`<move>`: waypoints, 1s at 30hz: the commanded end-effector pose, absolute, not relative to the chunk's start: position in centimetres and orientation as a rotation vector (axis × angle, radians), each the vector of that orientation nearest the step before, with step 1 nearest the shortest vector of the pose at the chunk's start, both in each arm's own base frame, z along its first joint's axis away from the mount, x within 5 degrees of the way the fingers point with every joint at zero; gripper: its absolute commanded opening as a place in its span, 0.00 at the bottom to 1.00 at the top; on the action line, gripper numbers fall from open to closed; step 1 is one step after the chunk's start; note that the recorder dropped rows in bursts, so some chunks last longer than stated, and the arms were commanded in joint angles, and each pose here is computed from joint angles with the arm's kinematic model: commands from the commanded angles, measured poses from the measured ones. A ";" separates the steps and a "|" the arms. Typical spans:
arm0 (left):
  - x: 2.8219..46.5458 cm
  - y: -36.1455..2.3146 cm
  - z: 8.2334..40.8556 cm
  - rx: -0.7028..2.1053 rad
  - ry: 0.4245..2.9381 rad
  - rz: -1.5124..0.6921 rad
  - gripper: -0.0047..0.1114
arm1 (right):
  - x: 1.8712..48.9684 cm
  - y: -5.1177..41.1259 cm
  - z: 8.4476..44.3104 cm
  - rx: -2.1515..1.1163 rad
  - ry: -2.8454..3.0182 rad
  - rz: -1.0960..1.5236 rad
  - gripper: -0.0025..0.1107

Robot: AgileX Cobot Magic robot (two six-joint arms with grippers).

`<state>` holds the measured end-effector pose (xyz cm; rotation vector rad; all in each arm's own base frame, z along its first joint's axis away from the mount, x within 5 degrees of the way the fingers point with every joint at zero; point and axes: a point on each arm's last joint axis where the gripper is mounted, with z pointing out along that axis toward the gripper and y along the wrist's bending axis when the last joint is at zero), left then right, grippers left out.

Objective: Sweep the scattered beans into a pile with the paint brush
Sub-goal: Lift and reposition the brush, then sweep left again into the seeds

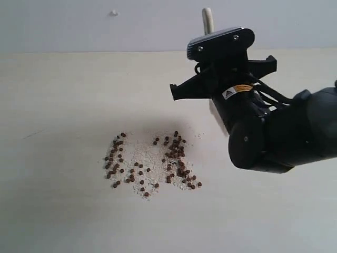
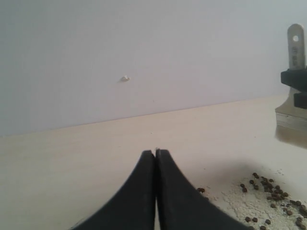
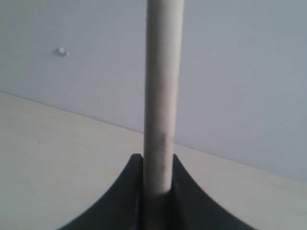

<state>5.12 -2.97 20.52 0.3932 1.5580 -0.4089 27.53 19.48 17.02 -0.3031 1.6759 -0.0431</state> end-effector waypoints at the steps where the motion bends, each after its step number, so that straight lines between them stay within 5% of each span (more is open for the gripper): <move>1: 5.1 -3.0 20.4 0.401 1.559 -0.412 0.04 | 29.9 19.8 16.1 -0.353 1.631 -0.072 0.02; 14: 5.1 -3.0 20.4 0.401 1.559 -0.412 0.04 | 32.3 18.6 12.2 -0.487 1.679 0.084 0.02; 30: 5.1 -3.0 20.4 0.401 1.559 -0.412 0.04 | 30.7 21.3 11.8 -0.534 1.742 0.555 0.02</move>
